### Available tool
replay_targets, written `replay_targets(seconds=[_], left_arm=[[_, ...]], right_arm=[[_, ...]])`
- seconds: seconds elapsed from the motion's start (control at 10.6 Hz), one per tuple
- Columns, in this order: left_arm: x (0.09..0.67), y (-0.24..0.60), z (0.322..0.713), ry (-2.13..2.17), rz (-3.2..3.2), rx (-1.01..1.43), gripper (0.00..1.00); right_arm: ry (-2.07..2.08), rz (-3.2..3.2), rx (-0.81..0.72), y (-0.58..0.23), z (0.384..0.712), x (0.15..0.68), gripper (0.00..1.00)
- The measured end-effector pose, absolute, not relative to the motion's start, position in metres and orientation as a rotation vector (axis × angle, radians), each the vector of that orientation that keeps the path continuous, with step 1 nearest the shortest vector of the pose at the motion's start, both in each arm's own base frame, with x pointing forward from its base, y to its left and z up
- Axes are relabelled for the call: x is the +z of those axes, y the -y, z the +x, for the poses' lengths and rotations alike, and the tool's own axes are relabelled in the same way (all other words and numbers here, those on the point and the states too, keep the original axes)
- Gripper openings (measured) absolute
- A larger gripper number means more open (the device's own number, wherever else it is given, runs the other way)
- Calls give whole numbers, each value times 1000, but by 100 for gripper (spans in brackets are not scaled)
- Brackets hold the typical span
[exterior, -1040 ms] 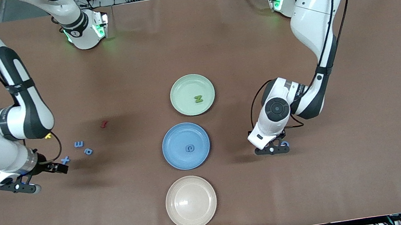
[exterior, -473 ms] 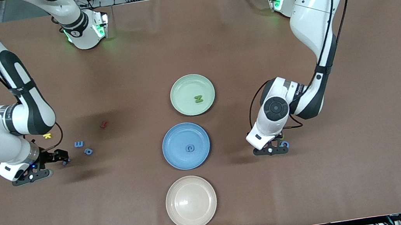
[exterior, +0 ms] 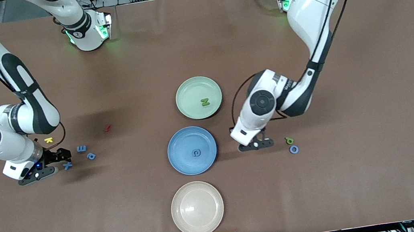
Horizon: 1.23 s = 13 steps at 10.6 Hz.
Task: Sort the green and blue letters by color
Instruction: 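Drop the u on the green plate while the right gripper carries the x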
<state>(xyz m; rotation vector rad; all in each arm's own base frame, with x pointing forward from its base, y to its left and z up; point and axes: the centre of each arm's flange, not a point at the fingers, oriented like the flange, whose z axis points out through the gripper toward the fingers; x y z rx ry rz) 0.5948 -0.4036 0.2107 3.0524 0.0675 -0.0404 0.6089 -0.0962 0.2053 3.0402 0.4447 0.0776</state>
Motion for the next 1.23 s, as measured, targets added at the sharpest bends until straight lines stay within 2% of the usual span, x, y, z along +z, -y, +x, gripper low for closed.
replay_targets(seconds=[0.57,0.66,0.76,0.85,1.04,1.23], left_arm=[[229,531,486,-302,3006,-148,27],[228,543,471,-321,3009,-156,27],[226,553,457,-321,3016,-165,27],[225,562,445,-309,3022,-168,32],[225,565,442,-319,3024,-164,59],[229,541,472,-395,3019,-145,83]], right_arm=[[-455,3027,150,93,603,174,100],[-456,3025,162,92,604,173,93],[-457,3024,166,92,604,172,78],[-457,3025,170,91,604,172,63],[-439,3034,178,88,605,174,37],[-374,3044,185,91,605,176,35]])
